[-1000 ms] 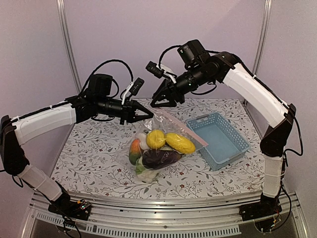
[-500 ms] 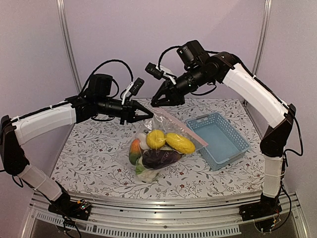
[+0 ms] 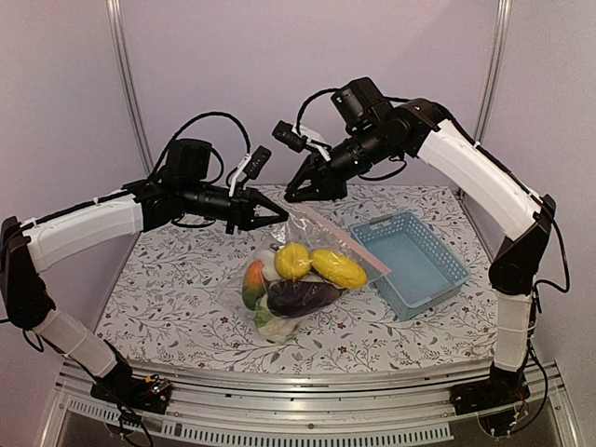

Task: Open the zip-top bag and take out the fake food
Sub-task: Pick up the zipper from the zipper food storage bag, then unzip the zipper of the food storage bag.

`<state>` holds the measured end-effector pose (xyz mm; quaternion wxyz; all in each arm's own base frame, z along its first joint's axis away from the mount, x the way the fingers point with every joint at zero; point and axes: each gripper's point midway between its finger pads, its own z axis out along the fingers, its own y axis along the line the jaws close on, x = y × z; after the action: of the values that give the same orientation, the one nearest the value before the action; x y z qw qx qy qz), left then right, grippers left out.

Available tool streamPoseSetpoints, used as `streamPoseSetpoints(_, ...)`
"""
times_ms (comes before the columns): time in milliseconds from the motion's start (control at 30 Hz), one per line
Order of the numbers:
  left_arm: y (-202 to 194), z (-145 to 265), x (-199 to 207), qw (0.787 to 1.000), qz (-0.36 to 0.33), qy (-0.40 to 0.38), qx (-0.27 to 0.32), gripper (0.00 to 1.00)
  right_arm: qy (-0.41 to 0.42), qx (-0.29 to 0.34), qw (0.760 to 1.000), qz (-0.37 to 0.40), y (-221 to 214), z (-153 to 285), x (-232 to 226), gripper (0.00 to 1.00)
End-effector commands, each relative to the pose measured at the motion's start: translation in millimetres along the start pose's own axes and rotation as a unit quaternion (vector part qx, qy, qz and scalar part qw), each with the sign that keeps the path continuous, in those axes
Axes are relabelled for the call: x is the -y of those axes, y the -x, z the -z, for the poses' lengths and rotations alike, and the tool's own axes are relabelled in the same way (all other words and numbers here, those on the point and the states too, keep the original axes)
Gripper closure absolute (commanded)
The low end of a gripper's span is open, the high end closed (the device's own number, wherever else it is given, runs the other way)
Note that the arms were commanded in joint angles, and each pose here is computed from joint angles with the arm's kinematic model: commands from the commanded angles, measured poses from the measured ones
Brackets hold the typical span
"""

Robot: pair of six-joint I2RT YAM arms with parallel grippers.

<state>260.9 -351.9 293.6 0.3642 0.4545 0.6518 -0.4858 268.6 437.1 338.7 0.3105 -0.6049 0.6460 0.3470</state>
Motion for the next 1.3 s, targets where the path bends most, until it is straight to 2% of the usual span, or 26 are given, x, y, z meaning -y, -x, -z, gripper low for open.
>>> streamPoseSetpoints(0,5,1,2,1.000,-0.007,-0.002,0.004,1.00,0.000,-0.016,1.000,-0.001,-8,-5,-2,0.89)
streamPoseSetpoints(133,5,2,1,1.000,-0.008,0.001,0.006,1.00,0.002,-0.020,1.000,0.001,-12,-6,-3,0.99)
streamPoseSetpoints(200,6,3,0,1.000,-0.007,0.002,0.006,1.00,0.002,-0.021,1.000,0.004,-13,-5,-4,1.00)
streamPoseSetpoints(300,6,3,-3,1.000,-0.009,0.013,0.008,0.70,0.011,-0.023,1.000,0.010,-14,-2,-9,1.00)
streamPoseSetpoints(333,6,4,-4,1.000,-0.012,0.017,0.008,0.66,0.016,-0.022,1.000,0.012,-14,-2,-11,1.00)
streamPoseSetpoints(600,4,3,-11,0.999,-0.017,0.033,0.005,0.62,0.036,-0.013,0.999,0.019,-10,1,-22,1.00)
streamPoseSetpoints(733,2,2,-13,0.999,-0.019,0.037,0.001,0.66,0.049,-0.004,0.999,0.018,-5,2,-27,1.00)
streamPoseSetpoints(900,2,-1,-9,1.000,-0.015,0.015,-0.002,0.94,0.045,-0.002,0.999,0.017,-3,3,-27,1.00)
streamPoseSetpoints(967,4,0,-5,1.000,-0.016,0.009,0.000,1.00,0.041,-0.006,0.999,0.016,-5,1,-25,1.00)
streamPoseSetpoints(1267,13,10,-3,0.999,-0.025,0.017,0.019,1.00,0.001,-0.072,0.997,0.007,-43,-11,-8,1.00)
